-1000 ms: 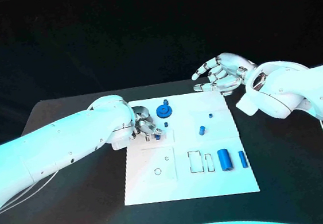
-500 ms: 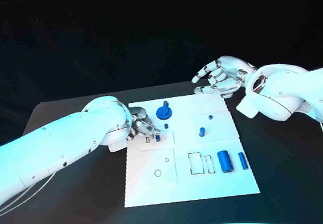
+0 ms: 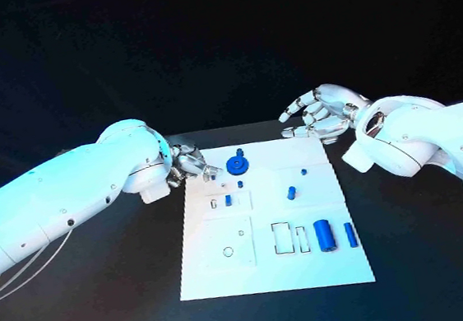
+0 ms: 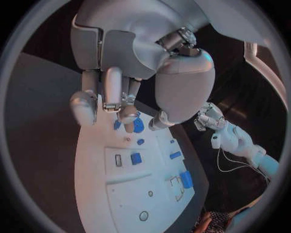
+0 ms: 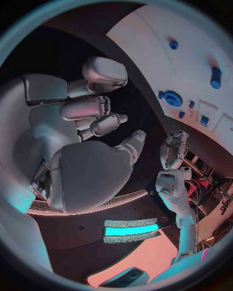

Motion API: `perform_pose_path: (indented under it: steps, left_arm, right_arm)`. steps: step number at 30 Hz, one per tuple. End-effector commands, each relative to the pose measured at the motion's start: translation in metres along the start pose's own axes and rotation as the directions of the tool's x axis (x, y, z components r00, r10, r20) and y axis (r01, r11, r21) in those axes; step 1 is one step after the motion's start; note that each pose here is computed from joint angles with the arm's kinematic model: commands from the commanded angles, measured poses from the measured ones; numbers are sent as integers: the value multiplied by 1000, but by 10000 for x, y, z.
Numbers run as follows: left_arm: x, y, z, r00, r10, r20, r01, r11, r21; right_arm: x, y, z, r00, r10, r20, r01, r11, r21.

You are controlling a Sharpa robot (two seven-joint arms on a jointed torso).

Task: Assemble the parts on the task board

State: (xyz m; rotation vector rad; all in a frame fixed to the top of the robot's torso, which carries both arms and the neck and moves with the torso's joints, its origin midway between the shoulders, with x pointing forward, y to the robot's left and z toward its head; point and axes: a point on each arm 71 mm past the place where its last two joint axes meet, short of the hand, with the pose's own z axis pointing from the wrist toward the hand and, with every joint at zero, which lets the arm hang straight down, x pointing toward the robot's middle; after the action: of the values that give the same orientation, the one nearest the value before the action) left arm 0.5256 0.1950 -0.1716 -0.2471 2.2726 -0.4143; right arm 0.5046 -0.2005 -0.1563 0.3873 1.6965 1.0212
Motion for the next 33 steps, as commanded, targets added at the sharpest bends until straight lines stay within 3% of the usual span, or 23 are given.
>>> perform_pose_path:
  steps: [1, 10, 21, 33]
  left_arm:
    - [-57, 5, 25, 1000, 1, 9, -1, 1000, -5]
    - [-171, 25, 178, 999, -9, 35, 9, 1000, -23]
    - [-191, 28, 354, 999, -4, 39, 6, 999, -44]
    - [-160, 27, 459, 1000, 9, 13, -8, 999, -53]
  right_arm:
    - [12, 4, 2, 1000, -6, -14, 6, 1000, -8]
    - [18, 6, 10, 1000, -6, -16, 6, 1000, -9]
    - [16, 5, 11, 1000, -6, -10, 6, 1000, -11]
    - [22, 12, 14, 1000, -6, -8, 6, 1000, -14]
